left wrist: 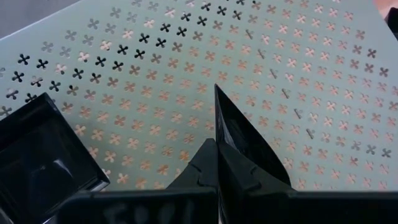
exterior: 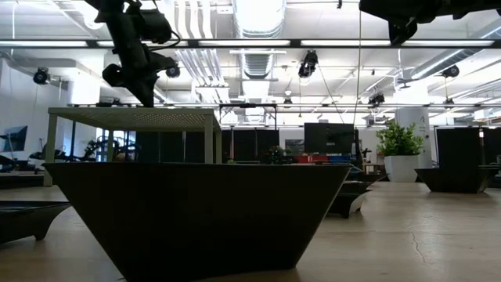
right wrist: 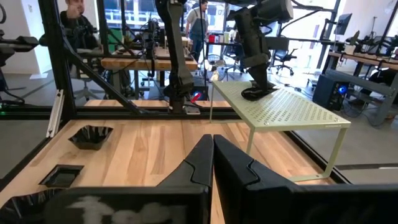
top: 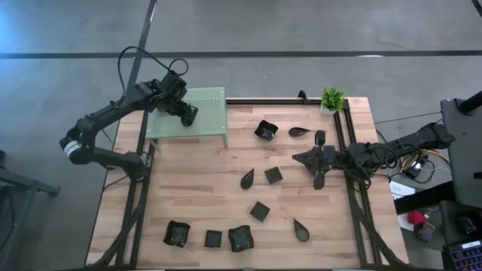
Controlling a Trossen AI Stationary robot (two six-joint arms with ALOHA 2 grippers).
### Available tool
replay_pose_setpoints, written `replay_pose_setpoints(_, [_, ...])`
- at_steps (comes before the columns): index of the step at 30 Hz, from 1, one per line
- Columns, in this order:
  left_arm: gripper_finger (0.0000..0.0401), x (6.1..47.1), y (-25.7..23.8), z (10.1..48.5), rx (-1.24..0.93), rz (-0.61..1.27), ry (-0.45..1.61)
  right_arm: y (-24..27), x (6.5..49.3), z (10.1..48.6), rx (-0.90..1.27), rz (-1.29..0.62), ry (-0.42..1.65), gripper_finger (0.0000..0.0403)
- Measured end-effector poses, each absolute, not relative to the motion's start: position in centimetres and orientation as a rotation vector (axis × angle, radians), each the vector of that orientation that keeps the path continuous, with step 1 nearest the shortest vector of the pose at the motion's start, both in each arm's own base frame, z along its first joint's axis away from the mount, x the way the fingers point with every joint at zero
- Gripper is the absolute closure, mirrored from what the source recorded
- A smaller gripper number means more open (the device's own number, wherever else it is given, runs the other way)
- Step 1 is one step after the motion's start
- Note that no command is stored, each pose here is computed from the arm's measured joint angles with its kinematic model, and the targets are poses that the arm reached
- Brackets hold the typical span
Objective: Pick & Place Mini shaped plates
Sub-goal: Put the black drop-shaped plate on the shelf
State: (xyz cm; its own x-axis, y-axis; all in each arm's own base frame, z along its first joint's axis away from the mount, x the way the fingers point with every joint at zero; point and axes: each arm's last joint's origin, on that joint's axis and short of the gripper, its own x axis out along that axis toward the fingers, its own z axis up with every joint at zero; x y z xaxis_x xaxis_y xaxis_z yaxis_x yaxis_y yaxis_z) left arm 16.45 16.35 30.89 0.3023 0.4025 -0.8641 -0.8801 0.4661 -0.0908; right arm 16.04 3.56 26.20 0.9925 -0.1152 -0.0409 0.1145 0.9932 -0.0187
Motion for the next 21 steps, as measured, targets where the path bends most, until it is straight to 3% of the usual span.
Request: replay_pose_setpoints(21, [0.0396, 16.45, 16.34, 30.89, -0.636, 0.928, 0.894, 3.56, 16.05, 26.42, -0.016, -0.115, 0.036, 0.0394])
